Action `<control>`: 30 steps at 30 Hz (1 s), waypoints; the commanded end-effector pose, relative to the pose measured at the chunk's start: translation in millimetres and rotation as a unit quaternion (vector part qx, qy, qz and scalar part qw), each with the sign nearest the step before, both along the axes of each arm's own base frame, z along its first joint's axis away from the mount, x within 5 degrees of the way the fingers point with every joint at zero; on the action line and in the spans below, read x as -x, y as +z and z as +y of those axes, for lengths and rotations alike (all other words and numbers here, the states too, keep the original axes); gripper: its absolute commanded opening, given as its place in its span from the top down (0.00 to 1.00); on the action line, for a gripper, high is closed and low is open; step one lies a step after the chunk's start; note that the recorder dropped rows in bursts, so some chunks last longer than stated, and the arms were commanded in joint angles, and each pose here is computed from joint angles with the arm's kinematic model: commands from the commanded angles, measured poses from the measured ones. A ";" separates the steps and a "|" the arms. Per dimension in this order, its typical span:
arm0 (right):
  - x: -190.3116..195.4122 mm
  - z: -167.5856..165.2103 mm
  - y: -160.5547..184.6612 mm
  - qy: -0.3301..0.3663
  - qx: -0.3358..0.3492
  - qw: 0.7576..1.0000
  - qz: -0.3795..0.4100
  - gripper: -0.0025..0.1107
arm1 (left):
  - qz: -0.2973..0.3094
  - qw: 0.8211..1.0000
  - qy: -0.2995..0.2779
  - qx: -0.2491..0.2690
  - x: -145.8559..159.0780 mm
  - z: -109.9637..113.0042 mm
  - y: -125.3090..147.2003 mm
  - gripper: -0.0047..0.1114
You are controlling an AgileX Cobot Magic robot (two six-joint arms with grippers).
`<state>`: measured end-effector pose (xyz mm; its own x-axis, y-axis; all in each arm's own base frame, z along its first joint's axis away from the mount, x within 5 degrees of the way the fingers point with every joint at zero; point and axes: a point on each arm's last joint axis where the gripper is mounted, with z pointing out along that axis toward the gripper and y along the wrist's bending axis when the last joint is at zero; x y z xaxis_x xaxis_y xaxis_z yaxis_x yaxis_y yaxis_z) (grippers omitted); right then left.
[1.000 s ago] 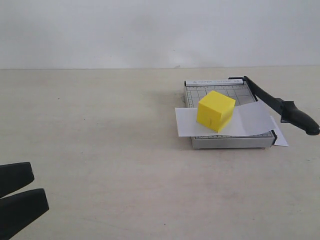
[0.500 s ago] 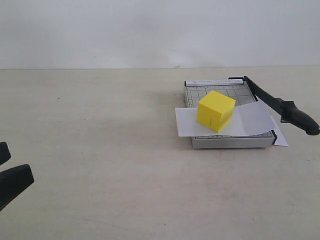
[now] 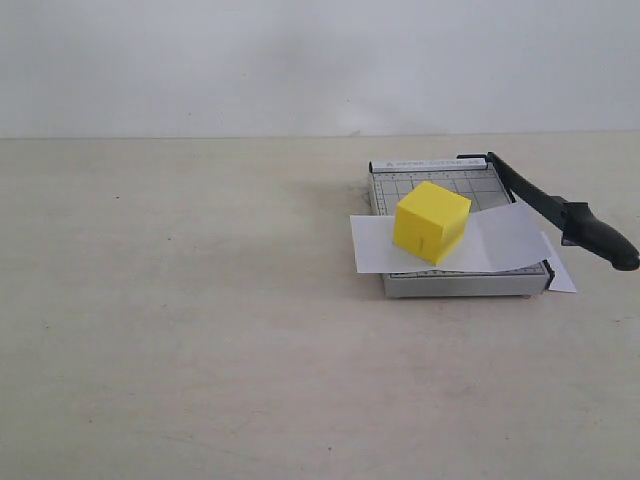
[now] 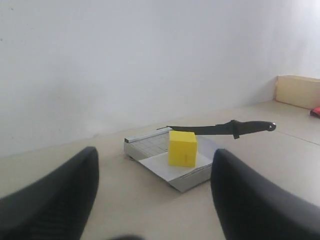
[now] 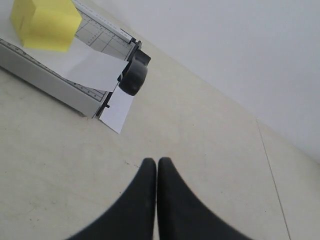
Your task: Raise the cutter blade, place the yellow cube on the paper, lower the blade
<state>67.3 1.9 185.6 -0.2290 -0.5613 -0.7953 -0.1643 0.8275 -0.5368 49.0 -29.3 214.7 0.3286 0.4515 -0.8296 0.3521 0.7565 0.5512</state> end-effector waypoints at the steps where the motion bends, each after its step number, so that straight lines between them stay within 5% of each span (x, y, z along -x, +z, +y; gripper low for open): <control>1: 0.5 -0.1 -0.8 -0.001 0.001 1.000 -0.004 0.97 | -0.025 0.999 0.006 -0.022 2.3 -3.3 0.9 0.43; 14: 0.5 -0.1 -0.8 -0.001 0.001 1.000 -0.004 0.97 | -0.037 0.997 0.043 -0.048 0.8 -3.1 0.9 0.43; 17: 0.5 -0.1 -0.8 -0.001 0.001 1.000 -0.004 0.97 | -0.083 0.972 0.102 -0.196 -2.6 5.0 -1.5 0.43; 24: 0.5 -0.1 -0.8 -0.001 0.001 1.000 -0.004 0.97 | -0.055 0.972 0.158 -0.165 -5.6 15.7 -2.1 0.43; 30: 0.5 -0.1 -0.8 -0.001 0.001 1.000 -0.004 0.97 | 0.015 0.983 0.169 -0.076 -6.6 19.4 -8.3 0.43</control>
<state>67.3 1.9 185.6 -0.2290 -0.5613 -0.7953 -0.1643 0.8275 -0.5368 55.2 -12.3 209.3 0.1592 0.7065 -0.6896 0.1042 0.6825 0.7234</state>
